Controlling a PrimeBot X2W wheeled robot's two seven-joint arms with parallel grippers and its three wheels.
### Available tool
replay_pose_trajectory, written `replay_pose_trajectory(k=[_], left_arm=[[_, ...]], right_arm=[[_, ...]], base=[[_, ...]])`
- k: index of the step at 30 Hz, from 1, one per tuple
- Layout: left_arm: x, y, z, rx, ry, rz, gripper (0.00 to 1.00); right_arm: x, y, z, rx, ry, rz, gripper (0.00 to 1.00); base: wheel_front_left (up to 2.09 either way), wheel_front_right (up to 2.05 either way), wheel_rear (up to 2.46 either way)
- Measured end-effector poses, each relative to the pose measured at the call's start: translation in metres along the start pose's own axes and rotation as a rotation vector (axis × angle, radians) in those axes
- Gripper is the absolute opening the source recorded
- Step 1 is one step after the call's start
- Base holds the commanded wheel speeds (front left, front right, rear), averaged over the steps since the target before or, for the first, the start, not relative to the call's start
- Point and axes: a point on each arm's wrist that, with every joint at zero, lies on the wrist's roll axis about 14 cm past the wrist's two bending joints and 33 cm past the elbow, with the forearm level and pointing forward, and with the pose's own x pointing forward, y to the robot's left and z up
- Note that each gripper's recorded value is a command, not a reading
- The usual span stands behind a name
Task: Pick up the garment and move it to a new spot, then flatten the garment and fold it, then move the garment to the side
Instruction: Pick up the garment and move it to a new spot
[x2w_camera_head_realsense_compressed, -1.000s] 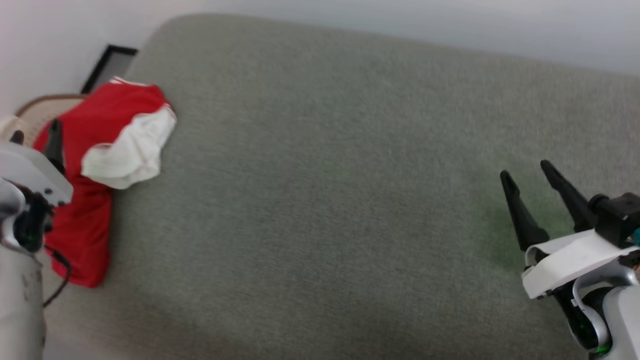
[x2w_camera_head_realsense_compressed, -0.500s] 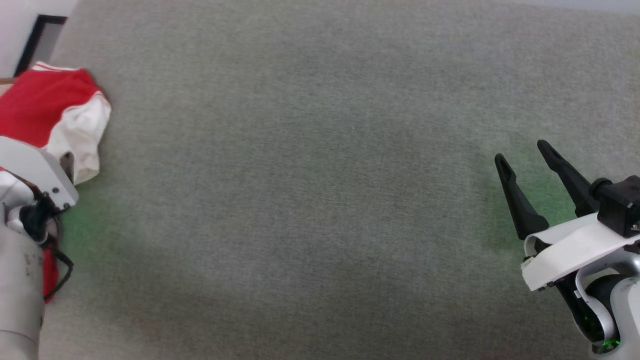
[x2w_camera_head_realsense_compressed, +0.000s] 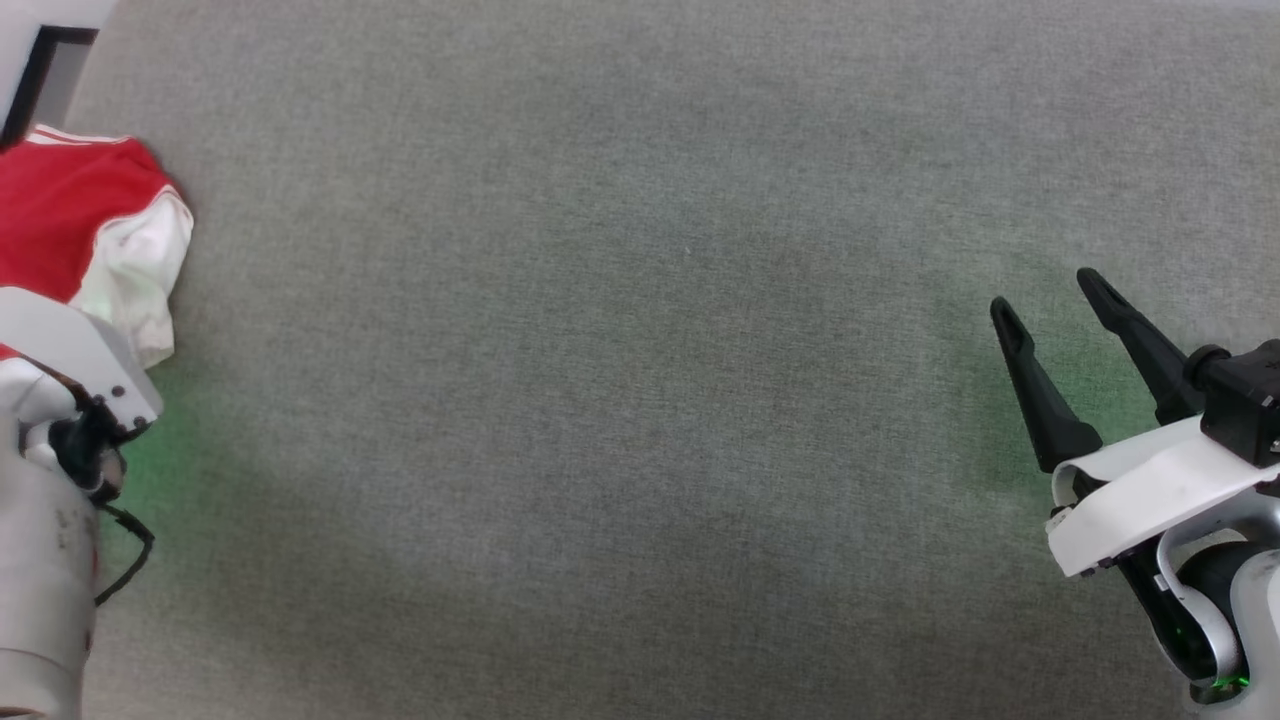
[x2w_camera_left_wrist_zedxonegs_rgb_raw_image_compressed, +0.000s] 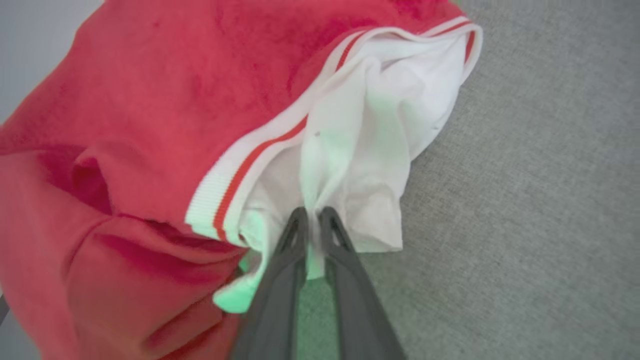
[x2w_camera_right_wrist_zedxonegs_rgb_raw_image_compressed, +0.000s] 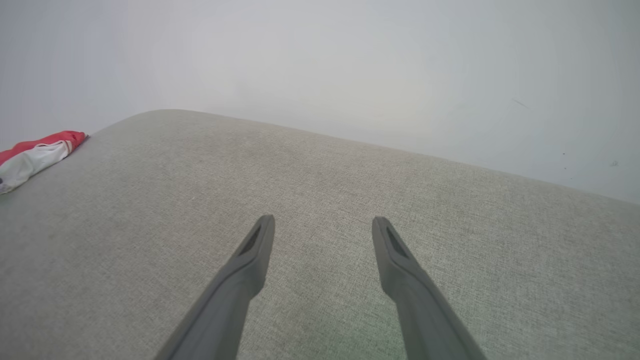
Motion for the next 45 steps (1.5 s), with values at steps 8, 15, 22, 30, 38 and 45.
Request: replay_pose_trajectory(k=[8, 15, 22, 30, 38, 45], left_arm=[[-0.014, 0.005, 0.036, -0.019, -0.152, -0.002, 0.00], [-0.046, 0.015, 0.090, 0.000, -0.346, -0.024, 0.00], [-0.095, 0.024, 0.150, 0.043, -0.579, -0.047, 0.00], [-0.164, 0.027, 0.206, 0.101, -0.798, -0.077, 0.00], [-0.233, 0.017, 0.244, 0.164, -0.968, -0.117, 0.00], [-0.286, -0.014, 0.263, 0.247, -1.085, -0.200, 0.00]], right_arm=[[0.001, 0.004, 0.011, -0.006, -0.031, 0.004, 1.00], [-0.004, 0.014, 0.023, 0.005, -0.068, 0.011, 1.00], [-0.010, 0.031, 0.041, 0.014, -0.132, 0.030, 1.00], [-0.016, 0.053, 0.067, 0.018, -0.214, 0.065, 1.00], [-0.023, 0.072, 0.085, 0.023, -0.268, 0.093, 1.00], [-0.033, 0.073, 0.100, 0.024, -0.321, 0.073, 1.00]], base=[[0.00, 0.00, 0.00], [0.00, 0.00, 0.00], [0.00, 0.00, 0.00], [0.00, 0.00, 0.00], [0.00, 0.00, 0.00], [0.00, 0.00, 0.00]])
